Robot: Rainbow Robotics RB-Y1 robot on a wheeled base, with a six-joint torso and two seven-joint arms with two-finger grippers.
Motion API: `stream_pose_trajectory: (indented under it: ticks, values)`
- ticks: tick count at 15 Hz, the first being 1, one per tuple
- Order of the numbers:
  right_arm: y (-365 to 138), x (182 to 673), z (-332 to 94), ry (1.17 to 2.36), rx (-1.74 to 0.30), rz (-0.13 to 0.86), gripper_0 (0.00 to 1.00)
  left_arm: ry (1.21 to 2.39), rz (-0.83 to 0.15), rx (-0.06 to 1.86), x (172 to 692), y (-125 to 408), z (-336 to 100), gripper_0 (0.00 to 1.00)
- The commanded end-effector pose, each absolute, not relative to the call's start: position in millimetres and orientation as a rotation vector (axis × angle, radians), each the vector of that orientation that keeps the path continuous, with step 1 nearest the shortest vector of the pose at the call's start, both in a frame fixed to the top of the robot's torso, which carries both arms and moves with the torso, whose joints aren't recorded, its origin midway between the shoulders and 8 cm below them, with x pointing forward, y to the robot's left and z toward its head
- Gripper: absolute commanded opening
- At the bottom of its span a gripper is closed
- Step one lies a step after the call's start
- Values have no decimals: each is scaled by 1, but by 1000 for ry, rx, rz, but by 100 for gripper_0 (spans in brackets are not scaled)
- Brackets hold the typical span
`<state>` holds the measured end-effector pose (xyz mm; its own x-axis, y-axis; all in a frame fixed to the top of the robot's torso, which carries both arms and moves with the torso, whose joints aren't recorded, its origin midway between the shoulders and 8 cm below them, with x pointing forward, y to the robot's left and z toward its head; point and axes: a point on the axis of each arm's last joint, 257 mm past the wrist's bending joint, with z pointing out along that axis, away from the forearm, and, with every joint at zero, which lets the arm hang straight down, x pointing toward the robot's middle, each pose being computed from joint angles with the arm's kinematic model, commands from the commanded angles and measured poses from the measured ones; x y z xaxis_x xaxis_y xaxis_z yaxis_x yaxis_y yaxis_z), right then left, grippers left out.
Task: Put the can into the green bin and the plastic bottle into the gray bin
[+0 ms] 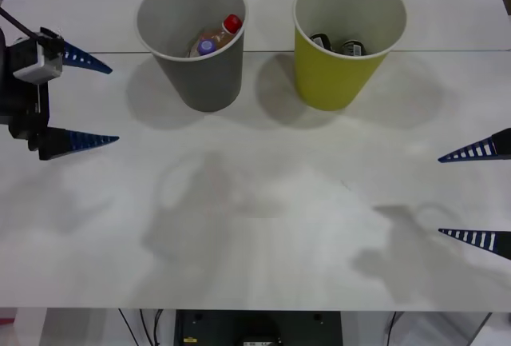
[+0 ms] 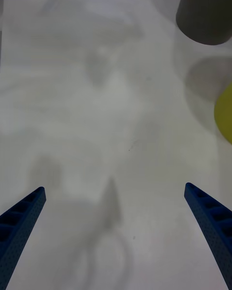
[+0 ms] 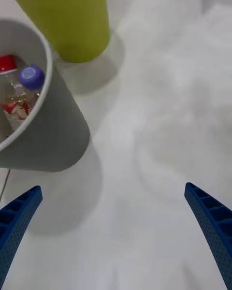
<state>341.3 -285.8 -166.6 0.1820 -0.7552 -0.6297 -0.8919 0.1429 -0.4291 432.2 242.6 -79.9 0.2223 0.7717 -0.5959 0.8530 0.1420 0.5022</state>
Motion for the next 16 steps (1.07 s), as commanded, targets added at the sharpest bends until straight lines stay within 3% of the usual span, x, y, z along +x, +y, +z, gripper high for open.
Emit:
stream_pose_trajectory:
  ticks: [1, 9, 16]
  values:
    - [-286, 341, -167, 1596, -1634, 209, 100, 1506, -120, 1721, 403, 250, -99, 100]
    - [-286, 341, -167, 1596, -1634, 209, 100, 1382, -100, 1925, 359, 274, -143, 100]
    - [-286, 341, -167, 1596, -1634, 209, 100, 1379, -130, 1944, 331, 273, -155, 100]
